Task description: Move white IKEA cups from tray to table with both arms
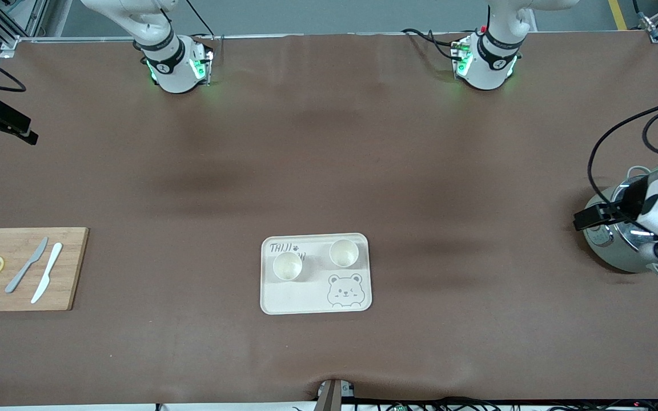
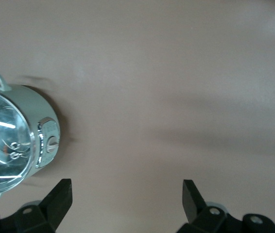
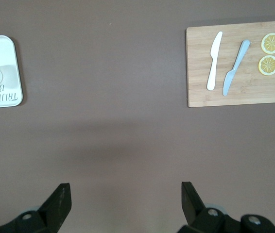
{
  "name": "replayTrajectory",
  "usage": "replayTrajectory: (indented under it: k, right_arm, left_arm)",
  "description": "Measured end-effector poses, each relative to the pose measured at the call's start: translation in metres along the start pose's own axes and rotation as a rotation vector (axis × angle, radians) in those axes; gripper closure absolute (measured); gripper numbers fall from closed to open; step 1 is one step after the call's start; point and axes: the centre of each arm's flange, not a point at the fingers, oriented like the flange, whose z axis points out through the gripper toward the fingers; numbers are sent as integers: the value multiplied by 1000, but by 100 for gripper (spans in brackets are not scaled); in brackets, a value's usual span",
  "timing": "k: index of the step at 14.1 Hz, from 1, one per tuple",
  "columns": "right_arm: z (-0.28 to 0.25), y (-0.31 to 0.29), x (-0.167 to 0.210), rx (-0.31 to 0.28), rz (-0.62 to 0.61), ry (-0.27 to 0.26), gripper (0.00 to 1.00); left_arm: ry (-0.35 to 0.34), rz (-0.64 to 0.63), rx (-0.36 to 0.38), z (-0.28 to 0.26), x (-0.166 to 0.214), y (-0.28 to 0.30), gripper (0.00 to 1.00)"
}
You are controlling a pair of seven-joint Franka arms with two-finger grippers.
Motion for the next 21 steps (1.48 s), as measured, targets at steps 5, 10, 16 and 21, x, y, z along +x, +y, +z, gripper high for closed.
replayTrajectory:
  k: [5, 10, 16, 21]
  right_arm:
    - [0, 1, 7, -2, 2, 6, 0]
    - [4, 0, 13, -3, -1, 8, 0]
    - [43, -38, 45, 76, 10, 1, 0]
    - [91, -122, 99, 81, 46, -14, 0]
  left_arm:
    - [7, -83, -29, 29, 9, 44, 0]
    - [30, -188, -45, 75, 17, 103, 0]
    - [100, -281, -81, 114, 12, 185, 0]
    - [126, -318, -105, 138, -3, 245, 0]
